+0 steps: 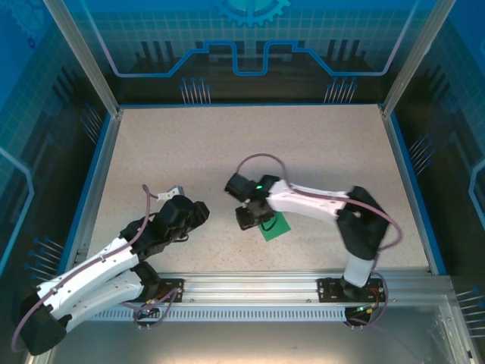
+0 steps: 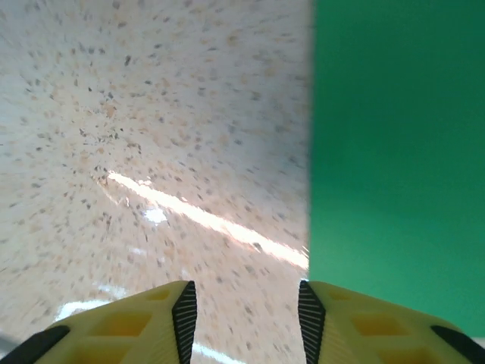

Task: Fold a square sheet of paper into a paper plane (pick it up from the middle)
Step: Third fold the triangle at the center of the table.

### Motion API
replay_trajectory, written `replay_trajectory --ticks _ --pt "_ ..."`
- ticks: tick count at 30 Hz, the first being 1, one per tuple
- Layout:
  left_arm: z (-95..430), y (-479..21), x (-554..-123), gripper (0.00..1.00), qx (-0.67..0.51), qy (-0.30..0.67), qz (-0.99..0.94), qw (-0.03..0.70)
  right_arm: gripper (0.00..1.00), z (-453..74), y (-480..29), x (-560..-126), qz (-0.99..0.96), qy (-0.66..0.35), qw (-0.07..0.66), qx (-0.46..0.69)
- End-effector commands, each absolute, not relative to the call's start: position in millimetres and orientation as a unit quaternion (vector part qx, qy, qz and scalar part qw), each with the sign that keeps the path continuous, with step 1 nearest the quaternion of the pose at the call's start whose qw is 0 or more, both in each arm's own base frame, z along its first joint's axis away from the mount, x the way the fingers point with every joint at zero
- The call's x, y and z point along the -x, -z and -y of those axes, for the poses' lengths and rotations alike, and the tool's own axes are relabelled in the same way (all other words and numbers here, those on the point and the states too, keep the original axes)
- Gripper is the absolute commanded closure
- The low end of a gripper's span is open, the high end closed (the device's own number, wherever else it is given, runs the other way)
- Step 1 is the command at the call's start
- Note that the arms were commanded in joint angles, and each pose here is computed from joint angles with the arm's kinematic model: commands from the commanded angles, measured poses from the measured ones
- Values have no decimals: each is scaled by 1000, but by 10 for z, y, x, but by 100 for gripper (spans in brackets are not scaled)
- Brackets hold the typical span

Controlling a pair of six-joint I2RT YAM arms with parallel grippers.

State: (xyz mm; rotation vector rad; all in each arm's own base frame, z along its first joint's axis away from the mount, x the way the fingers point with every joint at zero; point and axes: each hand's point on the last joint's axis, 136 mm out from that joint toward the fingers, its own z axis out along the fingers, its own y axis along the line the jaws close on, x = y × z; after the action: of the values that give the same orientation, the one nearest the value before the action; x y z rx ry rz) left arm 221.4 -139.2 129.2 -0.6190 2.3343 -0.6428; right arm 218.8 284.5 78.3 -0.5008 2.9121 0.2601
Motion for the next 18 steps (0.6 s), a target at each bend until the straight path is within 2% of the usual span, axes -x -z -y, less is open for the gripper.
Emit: replay_trajectory --ticks 1,4,9,18 --pt "1656 -1249 -2253 51 187 279 -894 296 55 -2614 -961 -2358 -969 -184 114 116" --pt "2029 -1178 -2305 48 147 319 -903 248 50 -2269 -865 -2454 -962 -234 115 79" --pt "2548 -960 -2379 43 111 344 -917 171 48 -1951 -718 -2633 -954 -274 119 40" --pt "2959 -685 -2532 40 125 338 -924 125 45 -2097 -532 -2872 -946 -305 91 64"
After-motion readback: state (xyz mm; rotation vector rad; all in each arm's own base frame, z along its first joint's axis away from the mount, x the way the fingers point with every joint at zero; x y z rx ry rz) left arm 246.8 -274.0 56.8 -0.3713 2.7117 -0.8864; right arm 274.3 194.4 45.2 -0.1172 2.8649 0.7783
